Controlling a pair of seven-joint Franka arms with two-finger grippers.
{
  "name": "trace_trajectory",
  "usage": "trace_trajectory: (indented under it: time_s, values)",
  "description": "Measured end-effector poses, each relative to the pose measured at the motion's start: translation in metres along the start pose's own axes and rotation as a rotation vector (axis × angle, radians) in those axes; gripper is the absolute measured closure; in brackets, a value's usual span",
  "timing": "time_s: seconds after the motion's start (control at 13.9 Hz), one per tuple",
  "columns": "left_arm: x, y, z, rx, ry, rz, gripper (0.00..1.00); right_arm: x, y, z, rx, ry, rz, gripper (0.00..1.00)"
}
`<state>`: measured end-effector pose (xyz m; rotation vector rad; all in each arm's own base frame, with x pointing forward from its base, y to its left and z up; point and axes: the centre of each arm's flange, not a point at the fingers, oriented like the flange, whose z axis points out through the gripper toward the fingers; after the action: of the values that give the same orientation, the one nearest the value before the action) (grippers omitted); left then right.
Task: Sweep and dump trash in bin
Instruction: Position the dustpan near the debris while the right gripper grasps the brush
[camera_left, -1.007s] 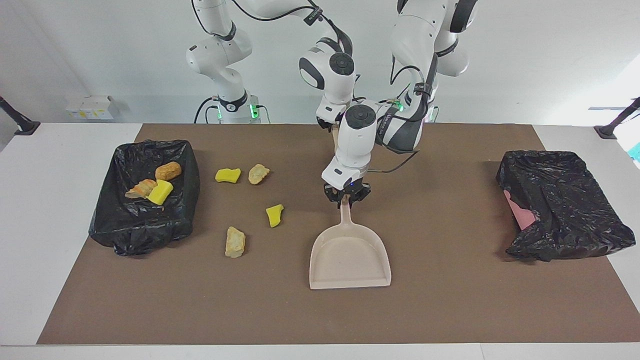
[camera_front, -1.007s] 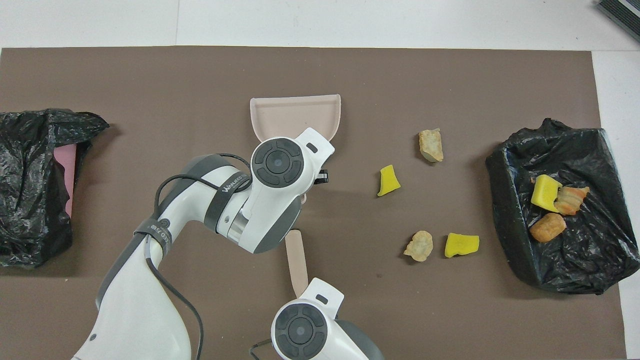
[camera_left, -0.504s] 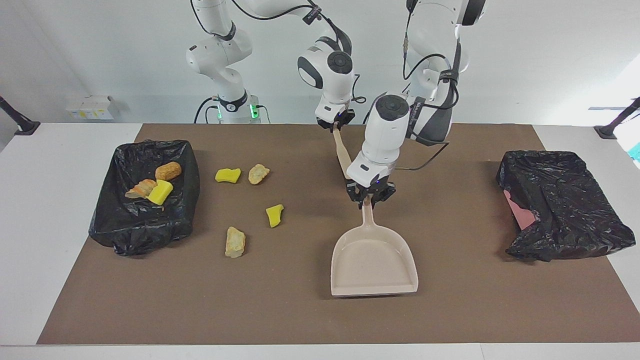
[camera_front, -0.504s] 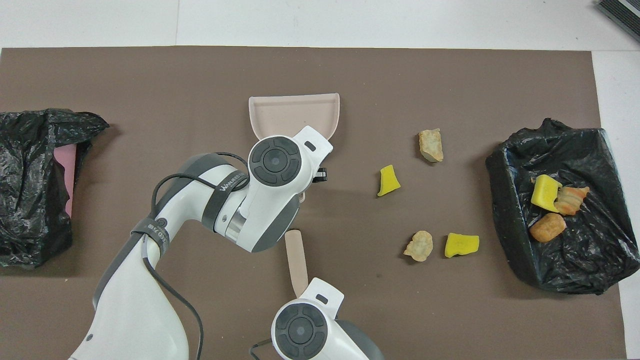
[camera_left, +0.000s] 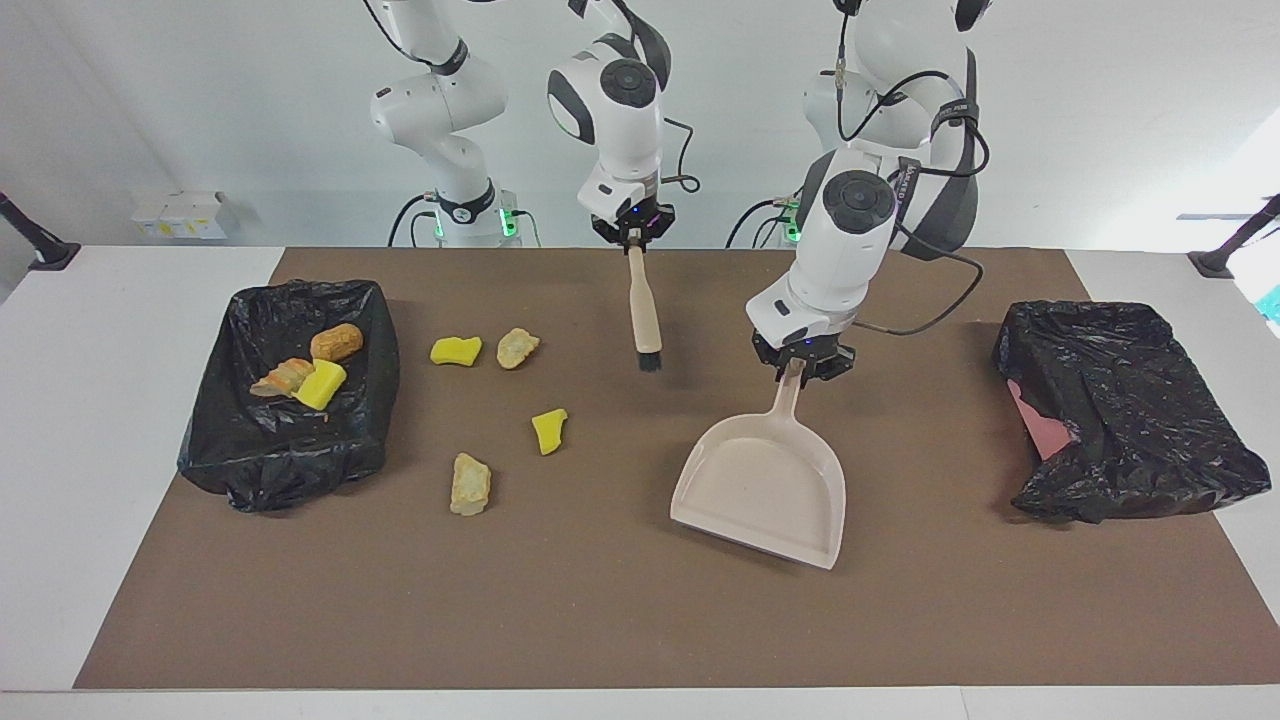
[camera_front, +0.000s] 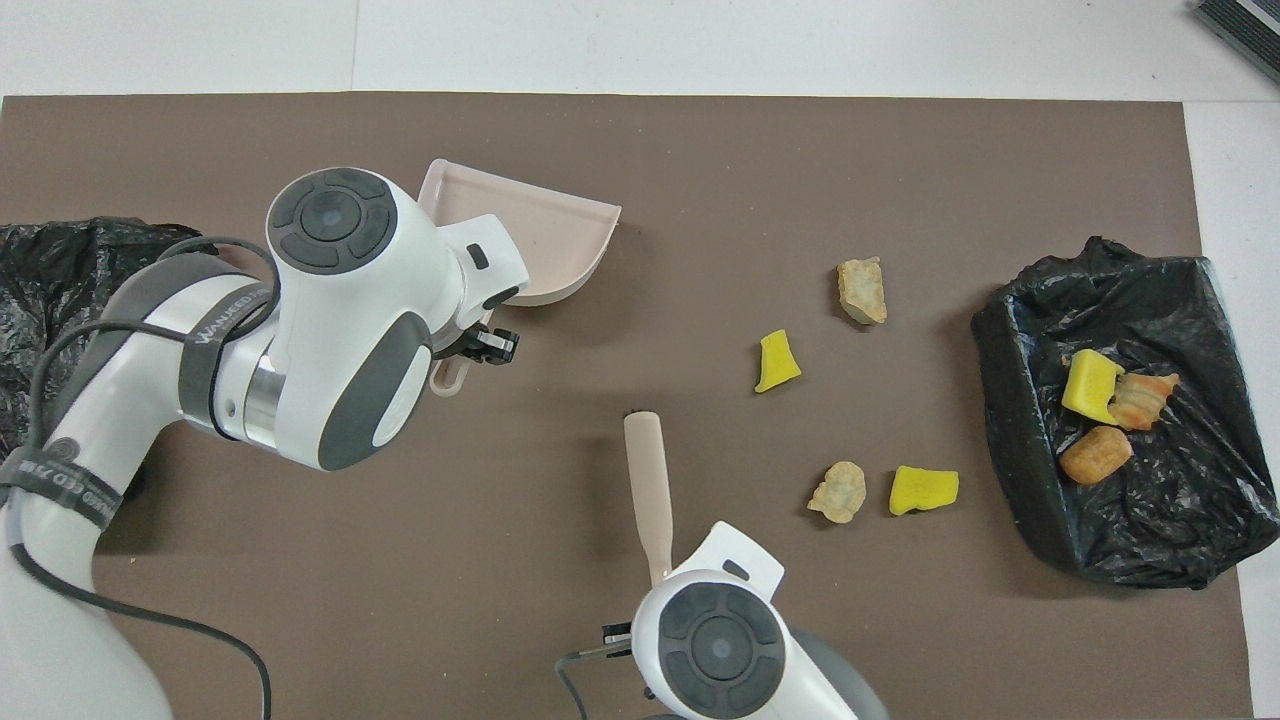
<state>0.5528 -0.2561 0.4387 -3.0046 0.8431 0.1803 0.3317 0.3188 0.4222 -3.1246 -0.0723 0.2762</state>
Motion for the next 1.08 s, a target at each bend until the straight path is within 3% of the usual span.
trace_trajectory:
  time_s: [0.22,0.5,0.72,1.08]
  values:
    - [-0.019,-0.005,0.017,0.025,-0.054,0.159,0.68,-0.002,0.060,-0.004,-0.083,0.000,0.087,0.73]
    - [-0.036,-0.030,0.025,0.015,-0.072,0.374,0.68,0.008,0.129,-0.002,-0.167,-0.068,0.230,0.73]
    - [-0.036,-0.050,0.022,0.018,-0.047,0.526,0.68,0.010,0.163,0.010,-0.212,-0.120,0.335,0.73]
    - [-0.022,-0.042,0.013,0.082,0.044,0.929,0.68,-0.010,0.226,0.051,-0.238,-0.220,0.475,0.73]
